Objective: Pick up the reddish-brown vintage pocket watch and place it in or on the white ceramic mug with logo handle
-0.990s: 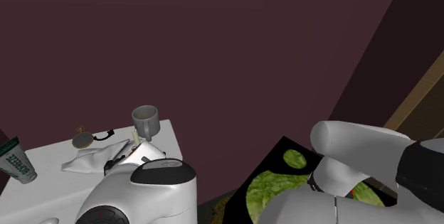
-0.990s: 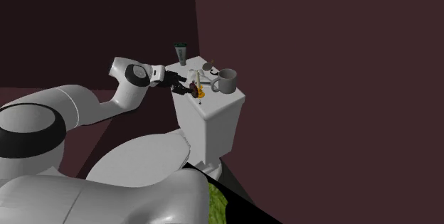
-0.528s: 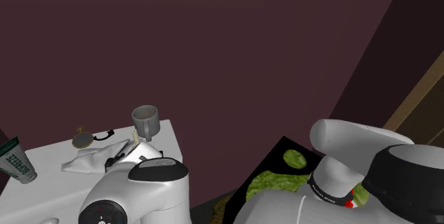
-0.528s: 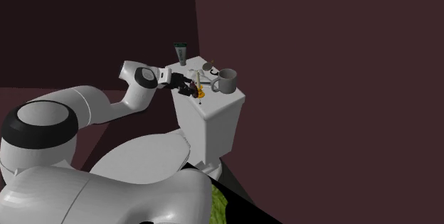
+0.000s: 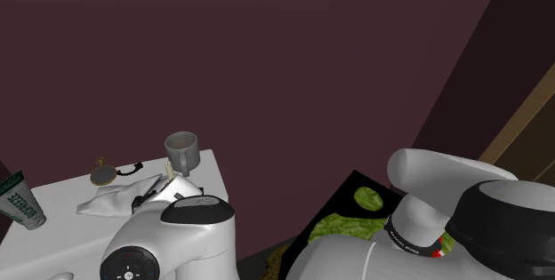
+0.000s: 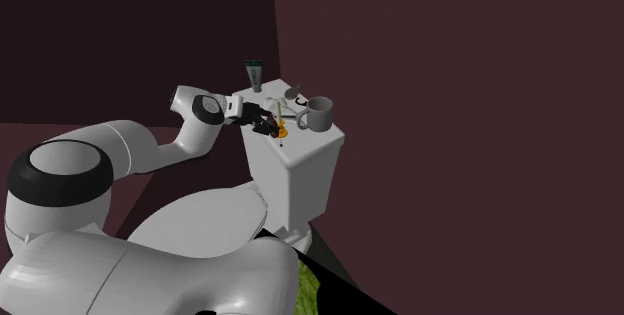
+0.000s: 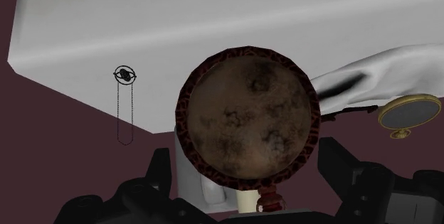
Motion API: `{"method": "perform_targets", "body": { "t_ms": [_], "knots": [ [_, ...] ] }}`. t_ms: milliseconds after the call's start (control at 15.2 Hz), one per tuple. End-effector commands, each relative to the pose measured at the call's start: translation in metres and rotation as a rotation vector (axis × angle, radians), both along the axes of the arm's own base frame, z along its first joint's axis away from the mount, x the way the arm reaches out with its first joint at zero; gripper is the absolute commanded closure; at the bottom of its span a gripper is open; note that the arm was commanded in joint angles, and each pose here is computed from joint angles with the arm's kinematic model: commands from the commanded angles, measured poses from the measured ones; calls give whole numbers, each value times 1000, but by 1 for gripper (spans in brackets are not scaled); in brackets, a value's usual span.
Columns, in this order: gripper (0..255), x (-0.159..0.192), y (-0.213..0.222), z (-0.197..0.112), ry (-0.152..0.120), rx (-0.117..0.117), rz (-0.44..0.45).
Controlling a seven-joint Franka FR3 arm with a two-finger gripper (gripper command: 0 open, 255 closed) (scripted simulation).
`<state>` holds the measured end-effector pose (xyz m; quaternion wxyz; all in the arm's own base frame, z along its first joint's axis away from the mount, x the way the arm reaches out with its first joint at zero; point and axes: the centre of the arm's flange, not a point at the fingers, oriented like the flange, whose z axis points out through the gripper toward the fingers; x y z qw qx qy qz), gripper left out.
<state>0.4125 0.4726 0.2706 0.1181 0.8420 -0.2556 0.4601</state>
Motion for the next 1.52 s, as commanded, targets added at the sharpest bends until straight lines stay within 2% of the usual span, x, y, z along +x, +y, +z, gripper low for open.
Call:
{"method": "perform_targets", "body": {
  "t_ms": [0, 594, 1452],
  "knots": [
    [255, 0, 0, 0, 0, 0, 0],
    [255, 0, 0, 0, 0, 0, 0],
    [255, 0, 0, 69, 0, 0, 0]
  ]
}}
